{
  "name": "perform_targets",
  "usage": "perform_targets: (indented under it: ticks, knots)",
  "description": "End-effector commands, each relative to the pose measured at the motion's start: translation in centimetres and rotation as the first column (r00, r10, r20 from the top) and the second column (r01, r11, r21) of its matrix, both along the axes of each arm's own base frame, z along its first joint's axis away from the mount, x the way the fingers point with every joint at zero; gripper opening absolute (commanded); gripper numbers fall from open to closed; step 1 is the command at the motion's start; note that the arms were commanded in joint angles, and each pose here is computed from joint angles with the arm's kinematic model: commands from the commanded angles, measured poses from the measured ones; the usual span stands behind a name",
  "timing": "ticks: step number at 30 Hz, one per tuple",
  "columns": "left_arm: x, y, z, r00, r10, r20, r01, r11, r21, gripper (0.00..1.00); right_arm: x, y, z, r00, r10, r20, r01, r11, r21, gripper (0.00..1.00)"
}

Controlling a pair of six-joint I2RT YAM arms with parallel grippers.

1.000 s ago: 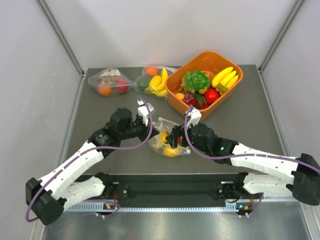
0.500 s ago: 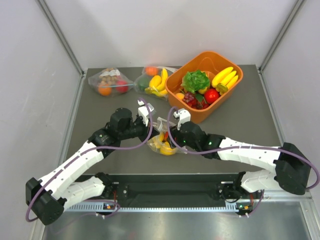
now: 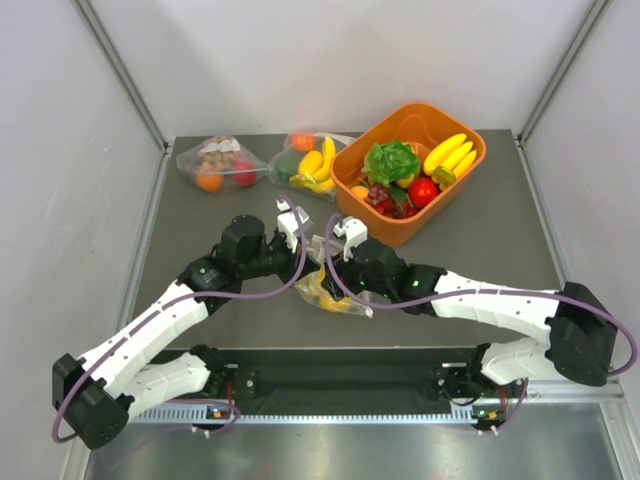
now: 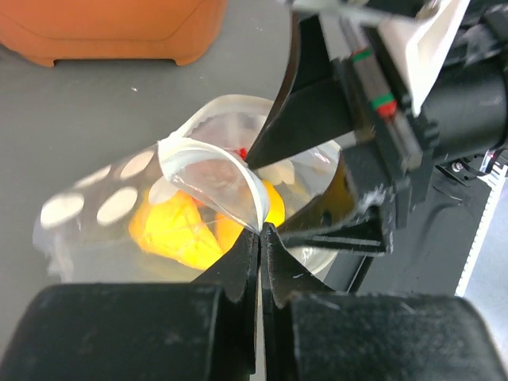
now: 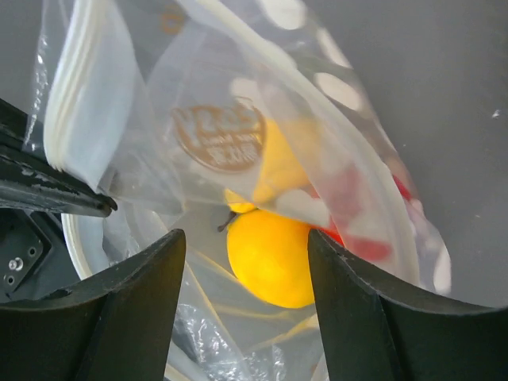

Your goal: Open the zip-top bag and remove the fake food

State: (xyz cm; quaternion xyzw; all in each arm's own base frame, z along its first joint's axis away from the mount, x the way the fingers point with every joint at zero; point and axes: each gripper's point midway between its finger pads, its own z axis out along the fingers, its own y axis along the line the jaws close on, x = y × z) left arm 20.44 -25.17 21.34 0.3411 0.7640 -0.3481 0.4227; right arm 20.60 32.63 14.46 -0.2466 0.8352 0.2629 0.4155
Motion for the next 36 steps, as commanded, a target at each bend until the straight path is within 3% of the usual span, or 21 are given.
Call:
perform_targets:
  ticks: [1, 10, 20, 29, 36]
  knots:
    - [0.3, -0.8, 2.0, 0.998, -0.027, 0.048, 0.030, 0.998, -0.056, 0.00, -0.4, 2.1, 1.5, 0.998, 0.065, 0.021, -0.066, 0.997, 0.030, 0.62]
    - [-0.1, -1.0, 2.0, 0.998, -0.046, 0.048, 0.049, 0.997, -0.061, 0.00, 1.1, 2.0, -1.9, 0.999, -0.032, -0.025, 0.031, 0.998, -0.056, 0.61]
    - [0.1, -0.9, 2.1, 0.998, -0.035, 0.052, 0.038, 0.997, -0.060, 0.00, -1.4, -0.2, -6.3, 0.992, -0.056, -0.115, 0.042, 0.992, -0.118, 0.65]
    - [0.5, -0.8, 1.7, 0.999, -0.018, 0.043, 0.021, 0.999, -0.049, 0.00, -3.1, -0.6, -9.3, 0.983, -0.077, -0.166, 0.061, 0.993, -0.098, 0.73]
    - [0.2, -1.1, 1.6, 0.999, -0.036, 0.037, 0.037, 0.998, -0.052, 0.00, -2.3, -0.6, -11.3, 0.977, -0.151, -0.152, 0.140, 0.987, -0.084, 0.87]
